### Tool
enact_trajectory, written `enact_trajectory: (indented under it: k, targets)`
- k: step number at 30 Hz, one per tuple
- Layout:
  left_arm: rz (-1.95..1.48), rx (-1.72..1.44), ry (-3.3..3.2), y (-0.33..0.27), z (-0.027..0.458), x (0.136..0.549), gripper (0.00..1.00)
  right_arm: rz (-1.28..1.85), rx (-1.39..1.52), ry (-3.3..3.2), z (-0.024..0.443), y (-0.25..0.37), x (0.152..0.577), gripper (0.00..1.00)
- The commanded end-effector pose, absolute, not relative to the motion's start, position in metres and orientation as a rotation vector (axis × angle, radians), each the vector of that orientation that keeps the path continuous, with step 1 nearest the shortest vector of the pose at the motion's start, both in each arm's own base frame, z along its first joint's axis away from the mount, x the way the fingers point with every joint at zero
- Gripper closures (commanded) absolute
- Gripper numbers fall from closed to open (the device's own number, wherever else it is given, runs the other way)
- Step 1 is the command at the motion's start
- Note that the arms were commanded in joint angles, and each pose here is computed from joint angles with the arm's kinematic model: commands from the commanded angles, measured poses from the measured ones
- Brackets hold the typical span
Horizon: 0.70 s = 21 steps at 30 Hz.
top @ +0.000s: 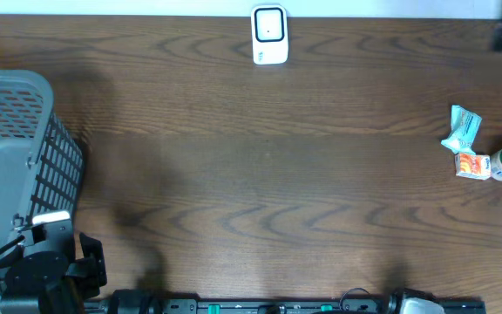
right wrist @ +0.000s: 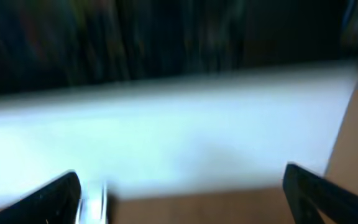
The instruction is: Scan the item barcode
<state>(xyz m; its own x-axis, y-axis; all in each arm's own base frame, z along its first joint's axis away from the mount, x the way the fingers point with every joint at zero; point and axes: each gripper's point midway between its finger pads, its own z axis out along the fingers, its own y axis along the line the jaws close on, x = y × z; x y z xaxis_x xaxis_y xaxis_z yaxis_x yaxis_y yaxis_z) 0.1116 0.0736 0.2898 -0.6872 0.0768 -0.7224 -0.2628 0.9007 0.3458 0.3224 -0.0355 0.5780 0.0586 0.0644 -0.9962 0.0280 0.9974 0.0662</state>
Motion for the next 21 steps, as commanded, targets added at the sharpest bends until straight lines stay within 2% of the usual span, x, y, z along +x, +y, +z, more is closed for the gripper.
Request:
enact_trajectory:
  k: [1,4,6,11,16,21]
  targets:
    - [0.573,-0.129,2.257,0.076,0.293,0.110,0.17,-0.004,0.061,1.267,0.641,-0.028,0.263,0.01]
    - [0.573,-0.129,2.257,0.076,0.293,0.110,0.16,-0.022,0.040,1.118,0.675,-0.020,0.219,0.01]
    - [0.573,-0.129,2.257,0.076,0.293,0.110,0.17,-0.022,0.039,1.110,0.675,-0.016,0.200,0.01]
    - [0.573,-0.129,2.257,0.076,0.293,0.110,0.17,-0.051,-0.031,1.158,0.652,0.001,0.143,0.01]
    - [0.573,-0.129,2.257,0.076,0.293,0.110,0.17,-0.048,-0.080,1.019,0.611,0.008,0.036,0.01]
    - [0.573,-0.129,2.256,0.076,0.293,0.110,0.17,-0.133,-0.110,0.858,0.580,0.009,-0.025,0.01]
